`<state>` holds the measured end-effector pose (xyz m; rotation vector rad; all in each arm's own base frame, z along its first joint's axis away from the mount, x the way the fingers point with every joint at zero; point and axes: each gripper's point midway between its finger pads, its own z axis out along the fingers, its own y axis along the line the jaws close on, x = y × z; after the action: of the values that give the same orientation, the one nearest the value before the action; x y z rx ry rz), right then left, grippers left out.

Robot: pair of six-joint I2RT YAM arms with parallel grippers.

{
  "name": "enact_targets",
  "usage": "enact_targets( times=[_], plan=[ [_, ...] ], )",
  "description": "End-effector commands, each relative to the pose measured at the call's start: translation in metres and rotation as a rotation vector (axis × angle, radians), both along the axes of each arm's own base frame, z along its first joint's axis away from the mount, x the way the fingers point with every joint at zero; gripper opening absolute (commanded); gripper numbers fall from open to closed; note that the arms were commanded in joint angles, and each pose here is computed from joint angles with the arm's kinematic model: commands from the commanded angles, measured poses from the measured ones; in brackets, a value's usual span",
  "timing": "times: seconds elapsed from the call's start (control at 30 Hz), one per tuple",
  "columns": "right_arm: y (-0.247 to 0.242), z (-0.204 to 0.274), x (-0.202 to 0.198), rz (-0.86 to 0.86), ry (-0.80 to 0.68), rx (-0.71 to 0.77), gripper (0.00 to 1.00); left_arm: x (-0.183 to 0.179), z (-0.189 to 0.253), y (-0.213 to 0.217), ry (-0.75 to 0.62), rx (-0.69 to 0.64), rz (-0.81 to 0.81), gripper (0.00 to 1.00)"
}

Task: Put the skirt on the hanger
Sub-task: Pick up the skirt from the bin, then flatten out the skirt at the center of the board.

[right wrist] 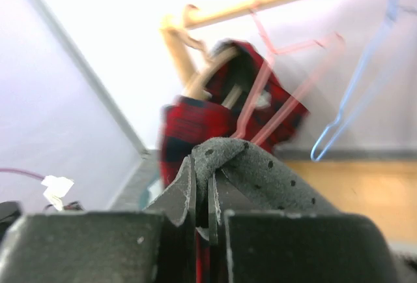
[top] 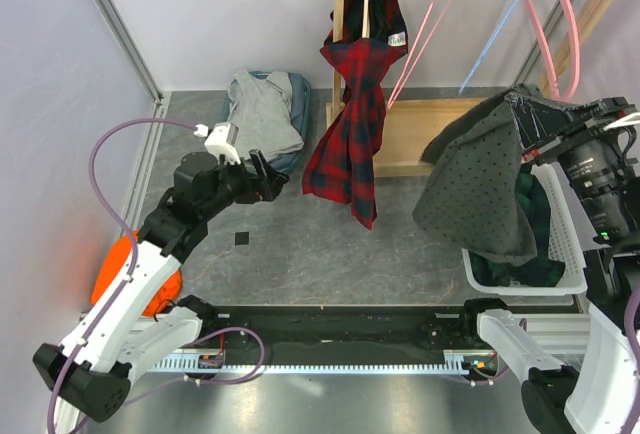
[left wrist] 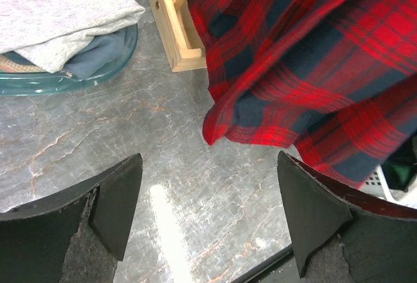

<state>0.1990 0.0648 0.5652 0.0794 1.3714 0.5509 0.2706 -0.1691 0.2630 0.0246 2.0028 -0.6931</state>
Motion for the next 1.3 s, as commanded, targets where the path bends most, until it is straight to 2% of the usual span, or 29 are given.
enact_targets(
  times=[0.0,0.07,0.17,0.2,0.27,0.3,0.33,0.4,0.57,0.63,0.87,0.97,1.27],
  plan=[
    [0.035,0.047,-0.029,0.222,-0.188,-0.024,0.00,-0.018,0.027,0.004,-0.067,-0.024,-0.034,0.90],
    [0.048,0.049,-0.034,0.310,-0.197,-0.016,0.00,-0.030,0.032,0.000,-0.095,-0.033,-0.092,0.89],
    [0.064,0.043,-0.038,0.427,-0.184,0.007,0.00,-0.071,0.051,-0.022,-0.236,-0.054,-0.370,0.88],
    [0.067,0.039,-0.037,0.451,-0.174,0.018,0.00,-0.100,0.063,-0.031,-0.292,-0.098,-0.512,0.88],
    [0.072,0.030,-0.034,0.491,-0.148,0.053,0.00,-0.123,0.074,-0.040,-0.379,-0.143,-0.644,0.89],
    [0.076,0.025,-0.035,0.521,-0.137,0.056,0.00,-0.144,0.079,-0.046,-0.405,-0.180,-0.761,0.90],
    [0.078,0.018,-0.029,0.534,-0.126,0.064,0.00,-0.152,0.084,-0.048,-0.447,-0.201,-0.806,0.91],
    [0.080,0.013,-0.027,0.551,-0.104,0.081,0.00,-0.163,0.087,-0.052,-0.436,-0.245,-0.873,0.92],
    [0.079,-0.005,-0.014,0.535,-0.042,0.089,0.00,-0.160,0.079,-0.073,-0.386,-0.287,-0.901,0.92],
    [0.077,-0.016,-0.002,0.509,0.000,0.089,0.00,-0.150,0.073,-0.084,-0.373,-0.285,-0.855,0.92],
    [0.071,-0.046,0.023,0.447,0.098,0.094,0.00,-0.123,0.025,-0.153,-0.232,-0.227,-0.763,0.86],
    [0.071,-0.052,0.025,0.440,0.114,0.091,0.00,-0.114,0.017,-0.168,-0.233,-0.199,-0.729,0.84],
    [0.070,-0.061,0.027,0.437,0.141,0.092,0.00,-0.112,-0.007,-0.218,-0.221,-0.131,-0.777,0.85]
  ],
)
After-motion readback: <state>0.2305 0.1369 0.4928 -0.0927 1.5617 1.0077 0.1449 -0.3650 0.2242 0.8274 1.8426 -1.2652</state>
